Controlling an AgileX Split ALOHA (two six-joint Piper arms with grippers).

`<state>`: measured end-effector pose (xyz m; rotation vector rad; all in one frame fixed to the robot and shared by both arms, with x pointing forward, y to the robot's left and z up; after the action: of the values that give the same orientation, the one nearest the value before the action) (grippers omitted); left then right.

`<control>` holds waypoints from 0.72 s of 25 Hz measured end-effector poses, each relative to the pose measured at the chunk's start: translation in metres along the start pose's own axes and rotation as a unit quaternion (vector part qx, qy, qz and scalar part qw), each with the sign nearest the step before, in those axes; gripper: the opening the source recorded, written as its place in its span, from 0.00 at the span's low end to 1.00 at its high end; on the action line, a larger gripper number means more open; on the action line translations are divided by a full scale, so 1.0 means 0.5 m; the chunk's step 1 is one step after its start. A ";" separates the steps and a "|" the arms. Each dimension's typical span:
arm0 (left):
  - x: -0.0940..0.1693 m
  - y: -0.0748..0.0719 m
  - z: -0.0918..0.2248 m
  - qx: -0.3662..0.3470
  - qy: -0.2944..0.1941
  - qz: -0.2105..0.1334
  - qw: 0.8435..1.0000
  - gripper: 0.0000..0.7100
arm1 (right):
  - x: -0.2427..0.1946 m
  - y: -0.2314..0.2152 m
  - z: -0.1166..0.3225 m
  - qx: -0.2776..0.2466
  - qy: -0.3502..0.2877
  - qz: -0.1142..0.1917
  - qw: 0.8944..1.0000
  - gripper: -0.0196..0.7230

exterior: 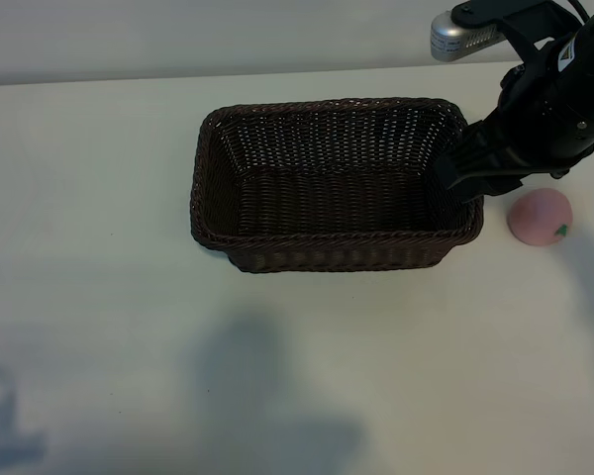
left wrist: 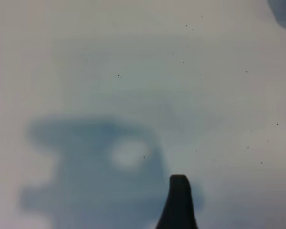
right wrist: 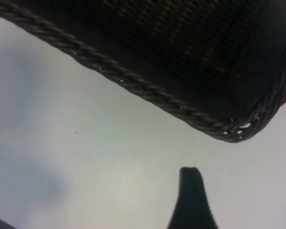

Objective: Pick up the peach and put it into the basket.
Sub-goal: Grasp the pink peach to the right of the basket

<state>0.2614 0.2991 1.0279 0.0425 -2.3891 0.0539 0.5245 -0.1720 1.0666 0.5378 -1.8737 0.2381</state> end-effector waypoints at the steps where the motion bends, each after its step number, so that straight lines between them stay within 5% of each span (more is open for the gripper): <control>1: 0.001 0.000 0.001 0.000 -0.002 0.000 1.000 0.84 | 0.000 0.000 0.000 0.000 0.000 0.000 1.000 0.70; 10: 0.030 -0.001 0.024 -0.014 -0.069 0.014 0.997 0.84 | 0.001 -0.016 -0.008 0.007 -0.017 0.037 0.999 0.70; 18: 0.031 -0.001 0.024 -0.024 -0.070 0.026 0.997 0.84 | -0.056 -0.102 -0.011 -0.069 0.013 0.113 0.991 0.70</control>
<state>0.2420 0.2975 1.0294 -0.0398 -2.5308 0.0197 0.5612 -0.2074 1.0381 0.2269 -1.9098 0.2602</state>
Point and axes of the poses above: a point on each arm's last joint axis where the gripper is mounted, x pointing back along that axis away from the gripper, y along the wrist's bending axis when the last joint is at zero, z = x × y, the point moved 2 cm from there along -x, pointing out along that axis toward the gripper, and after that the axes turned 4 degrees about x, right-handed, at the moved point
